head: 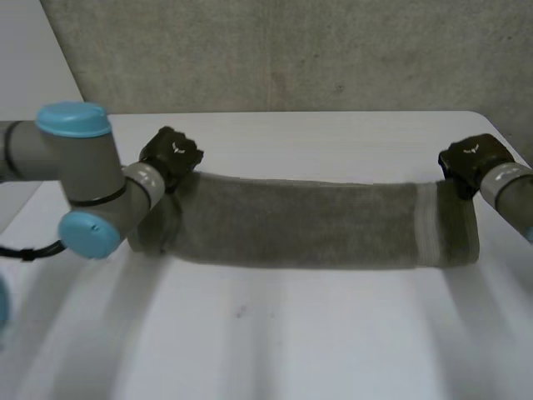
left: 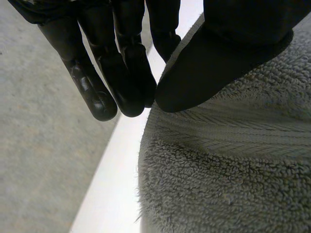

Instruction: Fold the towel.

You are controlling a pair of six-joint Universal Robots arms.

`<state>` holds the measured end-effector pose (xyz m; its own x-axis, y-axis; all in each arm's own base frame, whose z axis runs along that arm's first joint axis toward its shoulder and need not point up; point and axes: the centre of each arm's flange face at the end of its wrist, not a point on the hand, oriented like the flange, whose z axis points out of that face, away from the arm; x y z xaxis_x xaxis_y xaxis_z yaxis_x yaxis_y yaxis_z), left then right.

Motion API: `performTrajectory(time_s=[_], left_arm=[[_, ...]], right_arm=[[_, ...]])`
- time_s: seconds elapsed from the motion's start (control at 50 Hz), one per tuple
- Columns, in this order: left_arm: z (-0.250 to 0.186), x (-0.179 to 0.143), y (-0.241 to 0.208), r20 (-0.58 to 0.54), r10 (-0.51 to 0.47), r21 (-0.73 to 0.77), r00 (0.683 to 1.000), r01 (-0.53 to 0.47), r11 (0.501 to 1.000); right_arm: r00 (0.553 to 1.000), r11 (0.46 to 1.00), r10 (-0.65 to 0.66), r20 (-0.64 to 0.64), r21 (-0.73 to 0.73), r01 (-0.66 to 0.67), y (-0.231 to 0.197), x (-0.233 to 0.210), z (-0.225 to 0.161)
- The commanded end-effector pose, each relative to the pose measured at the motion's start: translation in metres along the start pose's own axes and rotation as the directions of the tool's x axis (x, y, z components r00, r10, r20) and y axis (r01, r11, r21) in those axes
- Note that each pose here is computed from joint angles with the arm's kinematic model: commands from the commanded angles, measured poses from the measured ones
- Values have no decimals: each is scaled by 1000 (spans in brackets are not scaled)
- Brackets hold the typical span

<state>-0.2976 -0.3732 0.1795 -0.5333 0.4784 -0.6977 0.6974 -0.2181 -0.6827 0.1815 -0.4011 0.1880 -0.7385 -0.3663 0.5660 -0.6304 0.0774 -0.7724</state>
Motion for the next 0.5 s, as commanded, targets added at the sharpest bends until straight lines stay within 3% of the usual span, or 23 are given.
performTrajectory(time_s=[0.02,0.3,0.46,0.5], left_arm=[[44,13,6,27,12,58,1000,-14,998],[73,32,19,58,16,100,998,-21,995],[59,26,-12,72,-5,128,997,-5,992],[43,17,-18,52,-55,76,997,51,996]], right_arm=[[990,997,11,-139,79,0,-2,-1,31],[979,996,7,-203,90,11,8,-6,54],[973,987,63,-222,158,-28,-25,12,27],[973,985,67,-222,173,-29,-36,18,10]])
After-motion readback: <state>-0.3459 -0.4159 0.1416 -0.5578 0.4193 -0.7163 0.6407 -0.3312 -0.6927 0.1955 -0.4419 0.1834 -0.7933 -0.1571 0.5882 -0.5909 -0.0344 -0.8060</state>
